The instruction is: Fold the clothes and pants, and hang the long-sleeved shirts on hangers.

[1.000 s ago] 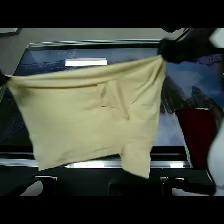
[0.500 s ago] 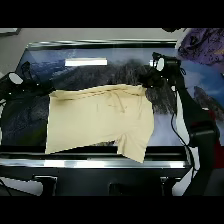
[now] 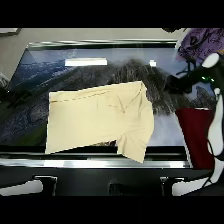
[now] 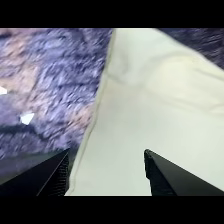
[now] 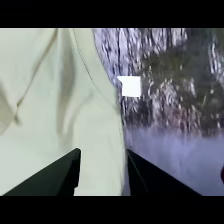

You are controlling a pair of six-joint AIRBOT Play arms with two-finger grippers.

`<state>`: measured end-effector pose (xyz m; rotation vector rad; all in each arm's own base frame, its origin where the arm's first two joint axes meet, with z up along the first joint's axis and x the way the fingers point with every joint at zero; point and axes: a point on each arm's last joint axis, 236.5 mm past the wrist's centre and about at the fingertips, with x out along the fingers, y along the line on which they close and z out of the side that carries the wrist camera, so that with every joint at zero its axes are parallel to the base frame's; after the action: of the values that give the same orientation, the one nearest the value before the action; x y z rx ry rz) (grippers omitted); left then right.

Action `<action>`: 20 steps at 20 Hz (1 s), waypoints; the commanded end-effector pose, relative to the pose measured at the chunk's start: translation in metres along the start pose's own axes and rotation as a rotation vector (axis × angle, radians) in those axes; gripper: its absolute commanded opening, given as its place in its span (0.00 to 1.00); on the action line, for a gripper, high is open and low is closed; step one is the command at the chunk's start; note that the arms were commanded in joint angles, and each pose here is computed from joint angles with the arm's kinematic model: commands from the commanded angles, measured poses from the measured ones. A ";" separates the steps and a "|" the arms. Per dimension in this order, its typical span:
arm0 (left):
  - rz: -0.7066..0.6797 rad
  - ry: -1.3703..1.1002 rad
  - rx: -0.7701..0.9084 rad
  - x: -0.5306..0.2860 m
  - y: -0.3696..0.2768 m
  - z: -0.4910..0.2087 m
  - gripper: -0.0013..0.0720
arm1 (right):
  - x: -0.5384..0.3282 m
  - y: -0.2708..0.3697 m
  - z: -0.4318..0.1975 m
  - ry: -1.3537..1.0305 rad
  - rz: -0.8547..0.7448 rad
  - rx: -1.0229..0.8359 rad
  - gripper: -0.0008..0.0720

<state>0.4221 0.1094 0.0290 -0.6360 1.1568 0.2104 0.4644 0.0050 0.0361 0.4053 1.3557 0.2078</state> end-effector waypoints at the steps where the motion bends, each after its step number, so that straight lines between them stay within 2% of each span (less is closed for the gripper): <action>1: 0.037 0.068 -0.194 -0.021 0.059 -0.066 0.73 | 0.014 -0.033 -0.084 0.132 0.124 0.101 0.61; 2: 0.033 0.070 -0.236 -0.021 0.067 -0.083 0.73 | 0.029 -0.039 -0.111 0.168 0.137 0.138 0.64; 6: 0.024 0.103 -0.287 -0.013 0.074 -0.122 0.72 | 0.079 -0.033 -0.179 0.244 0.217 0.196 0.64; 13: 0.023 0.122 -0.281 -0.011 0.072 -0.127 0.72 | 0.100 -0.026 -0.168 0.137 0.284 0.243 0.64; 16: 0.023 0.121 -0.281 -0.011 0.072 -0.127 0.72 | 0.110 -0.022 -0.173 0.173 0.300 0.255 0.64; 18: 0.023 0.121 -0.281 -0.011 0.072 -0.127 0.72 | 0.124 -0.011 -0.180 0.210 0.300 0.217 0.56; 19: 0.022 0.127 -0.282 -0.011 0.071 -0.128 0.72 | 0.131 -0.008 -0.183 0.221 0.283 0.190 0.48; 20: 0.022 0.150 -0.282 -0.012 0.070 -0.134 0.72 | 0.136 -0.008 -0.182 0.214 0.253 0.169 0.33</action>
<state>0.2843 0.0966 -0.0186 -0.8925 1.2644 0.3607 0.3137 0.0695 -0.1041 0.7876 1.5255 0.3595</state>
